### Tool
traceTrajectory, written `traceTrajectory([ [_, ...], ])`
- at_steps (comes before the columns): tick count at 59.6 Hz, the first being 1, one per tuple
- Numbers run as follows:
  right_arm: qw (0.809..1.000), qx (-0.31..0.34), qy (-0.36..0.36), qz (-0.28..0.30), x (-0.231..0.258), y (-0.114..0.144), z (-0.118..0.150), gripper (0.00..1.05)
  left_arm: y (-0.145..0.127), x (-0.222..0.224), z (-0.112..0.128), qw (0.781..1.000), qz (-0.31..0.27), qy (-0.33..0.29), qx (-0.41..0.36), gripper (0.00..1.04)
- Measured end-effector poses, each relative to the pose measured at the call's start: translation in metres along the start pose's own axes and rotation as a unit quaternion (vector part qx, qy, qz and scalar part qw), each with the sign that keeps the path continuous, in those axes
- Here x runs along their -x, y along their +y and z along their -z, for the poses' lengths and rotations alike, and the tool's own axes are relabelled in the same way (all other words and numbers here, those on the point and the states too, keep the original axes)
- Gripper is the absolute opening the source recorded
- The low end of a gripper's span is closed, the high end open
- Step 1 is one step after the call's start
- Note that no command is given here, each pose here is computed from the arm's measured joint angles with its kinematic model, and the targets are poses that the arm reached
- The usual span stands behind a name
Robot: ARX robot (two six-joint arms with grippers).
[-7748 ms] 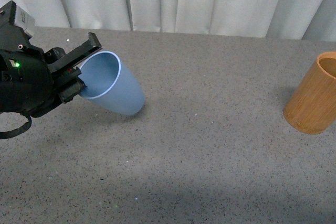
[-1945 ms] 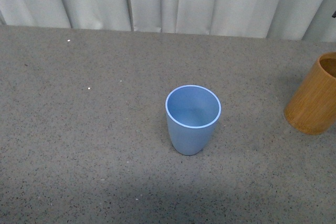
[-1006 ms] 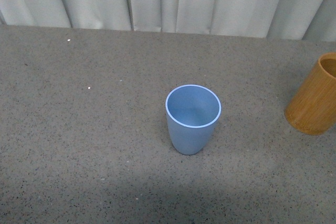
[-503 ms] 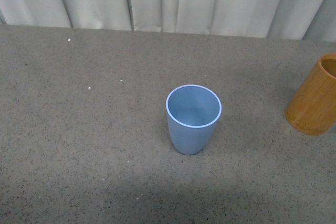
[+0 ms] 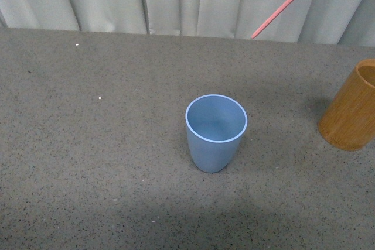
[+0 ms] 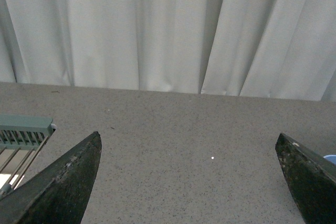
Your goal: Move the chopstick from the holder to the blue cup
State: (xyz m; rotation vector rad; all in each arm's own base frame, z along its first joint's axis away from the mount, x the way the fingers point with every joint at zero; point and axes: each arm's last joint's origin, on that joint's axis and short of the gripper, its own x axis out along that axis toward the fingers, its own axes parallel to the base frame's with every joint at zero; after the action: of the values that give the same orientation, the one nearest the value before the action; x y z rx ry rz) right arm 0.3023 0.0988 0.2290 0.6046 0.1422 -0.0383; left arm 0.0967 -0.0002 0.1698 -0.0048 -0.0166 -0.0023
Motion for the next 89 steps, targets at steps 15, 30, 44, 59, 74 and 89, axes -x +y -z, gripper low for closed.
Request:
traceTrajectory([
  [15, 0.999, -0.02, 0.039, -0.007, -0.002, -0.004, 0.028, 0.01, 0.0, 0.0, 0.0, 1.0, 0.0, 0.0, 0.0, 0.98],
  [30, 0.997, -0.037, 0.071, -0.005, 0.003, -0.006, 0.046, 0.01, 0.0, 0.0, 0.0, 1.0, 0.0, 0.0, 0.0, 0.98],
  [44, 0.995, -0.051, 0.081, 0.001, 0.006, -0.011, 0.054, 0.01, 0.0, 0.0, 0.0, 1.0, 0.0, 0.0, 0.0, 0.98],
  [59, 0.994, -0.055, 0.093, 0.013, 0.008, -0.019, 0.064, 0.01, 0.0, 0.0, 0.0, 1.0, 0.0, 0.0, 0.0, 0.98],
  [74, 0.992, -0.062, 0.105, 0.027, 0.006, -0.029, 0.073, 0.01, 0.0, 0.0, 0.0, 1.0, 0.0, 0.0, 0.0, 0.98],
  [89, 0.991, -0.065, 0.108, 0.031, 0.003, -0.032, 0.076, 0.01, 0.0, 0.0, 0.0, 1.0, 0.0, 0.0, 0.0, 0.98],
])
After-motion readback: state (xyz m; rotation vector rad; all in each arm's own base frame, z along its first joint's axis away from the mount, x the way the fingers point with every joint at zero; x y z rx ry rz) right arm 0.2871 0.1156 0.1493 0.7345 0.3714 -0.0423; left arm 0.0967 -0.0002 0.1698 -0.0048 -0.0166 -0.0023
